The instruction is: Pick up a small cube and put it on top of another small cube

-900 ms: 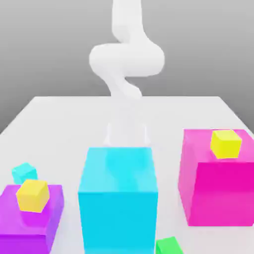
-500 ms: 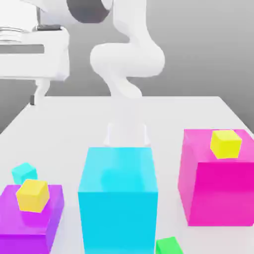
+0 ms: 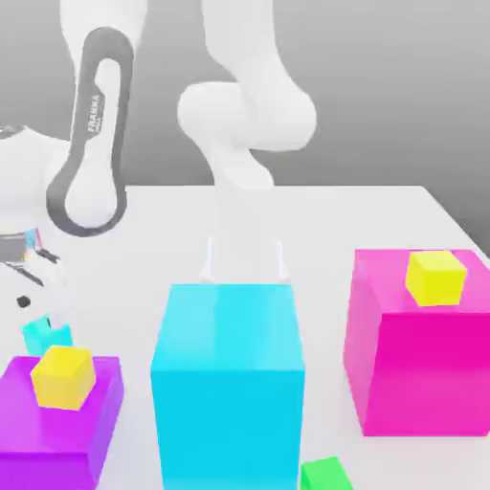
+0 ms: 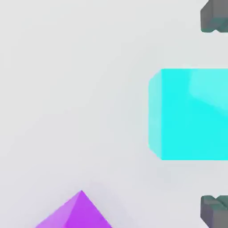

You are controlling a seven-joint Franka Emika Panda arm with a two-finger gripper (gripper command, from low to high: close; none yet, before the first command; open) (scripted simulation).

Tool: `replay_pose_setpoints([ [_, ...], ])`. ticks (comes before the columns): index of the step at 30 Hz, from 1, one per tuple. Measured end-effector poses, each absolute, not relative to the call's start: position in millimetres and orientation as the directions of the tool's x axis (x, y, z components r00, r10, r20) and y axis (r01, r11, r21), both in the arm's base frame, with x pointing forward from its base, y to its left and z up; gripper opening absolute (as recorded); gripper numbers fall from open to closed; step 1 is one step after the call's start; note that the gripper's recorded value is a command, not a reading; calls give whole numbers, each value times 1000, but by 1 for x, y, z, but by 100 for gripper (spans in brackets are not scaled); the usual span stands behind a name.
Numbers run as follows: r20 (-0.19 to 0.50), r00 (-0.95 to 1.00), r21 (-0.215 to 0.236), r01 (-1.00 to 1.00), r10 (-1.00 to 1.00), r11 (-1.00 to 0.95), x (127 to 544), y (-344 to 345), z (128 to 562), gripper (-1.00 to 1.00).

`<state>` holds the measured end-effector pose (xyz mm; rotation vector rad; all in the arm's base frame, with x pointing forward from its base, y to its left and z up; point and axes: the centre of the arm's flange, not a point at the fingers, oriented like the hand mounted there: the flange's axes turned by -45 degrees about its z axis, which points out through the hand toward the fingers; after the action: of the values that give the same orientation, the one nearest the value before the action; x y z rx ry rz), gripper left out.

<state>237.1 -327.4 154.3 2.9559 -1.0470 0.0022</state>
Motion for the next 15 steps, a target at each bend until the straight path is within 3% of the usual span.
replay_pose_setpoints([
  [1,2,777,4,-630,-630,-777,237,-327,145,0],
  [2,1,776,2,-631,-631,-776,236,-326,137,-100],
  [9,0,776,1,-631,-631,-776,236,-326,136,-100],
  [15,1,777,2,-630,-630,-777,237,-326,185,-100],
])
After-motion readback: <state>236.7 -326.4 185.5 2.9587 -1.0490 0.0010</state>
